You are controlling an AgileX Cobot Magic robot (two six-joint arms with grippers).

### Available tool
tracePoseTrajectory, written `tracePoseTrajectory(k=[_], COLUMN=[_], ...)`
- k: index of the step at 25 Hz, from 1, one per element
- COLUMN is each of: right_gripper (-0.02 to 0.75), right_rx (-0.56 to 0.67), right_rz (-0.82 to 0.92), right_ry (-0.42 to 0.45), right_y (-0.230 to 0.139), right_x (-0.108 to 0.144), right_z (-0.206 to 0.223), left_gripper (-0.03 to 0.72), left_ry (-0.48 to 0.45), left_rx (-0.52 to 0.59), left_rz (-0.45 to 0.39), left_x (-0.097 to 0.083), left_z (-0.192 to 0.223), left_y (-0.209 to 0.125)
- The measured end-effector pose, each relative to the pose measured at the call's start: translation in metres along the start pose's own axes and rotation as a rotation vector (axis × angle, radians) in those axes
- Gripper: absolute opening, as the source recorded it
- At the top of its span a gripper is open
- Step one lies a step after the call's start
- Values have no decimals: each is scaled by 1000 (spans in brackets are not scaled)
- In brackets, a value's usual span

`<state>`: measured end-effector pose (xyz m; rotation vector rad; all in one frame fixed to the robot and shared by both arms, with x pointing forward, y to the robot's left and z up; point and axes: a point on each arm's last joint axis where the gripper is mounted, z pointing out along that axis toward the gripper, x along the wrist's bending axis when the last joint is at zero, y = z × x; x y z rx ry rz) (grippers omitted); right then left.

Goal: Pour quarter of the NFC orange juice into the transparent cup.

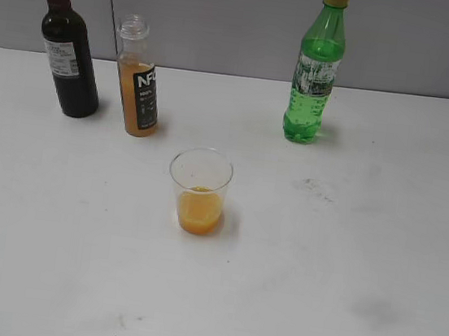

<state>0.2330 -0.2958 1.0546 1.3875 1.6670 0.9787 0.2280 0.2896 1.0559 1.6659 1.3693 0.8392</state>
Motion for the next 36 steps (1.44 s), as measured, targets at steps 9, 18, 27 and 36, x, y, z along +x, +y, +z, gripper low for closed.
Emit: tracePoseTrajectory(k=[9,18,27,36], right_gripper=[477,477,477,477], right_rx=[0,0,0,0], right_rz=[0,1,0,1], right_ry=[0,0,0,0], right_y=[0,0,0,0], right_x=[0,0,0,0], right_z=[0,0,0,0], left_gripper=[589,589,572,572], left_ry=[-17,-32,-32,-33], left_rx=[24,23,23,23], left_rz=[-9,-1,-2,-2], left_x=[0,0,0,0], left_z=[8,8,8,8], left_y=[-6,-6,-6,-6])
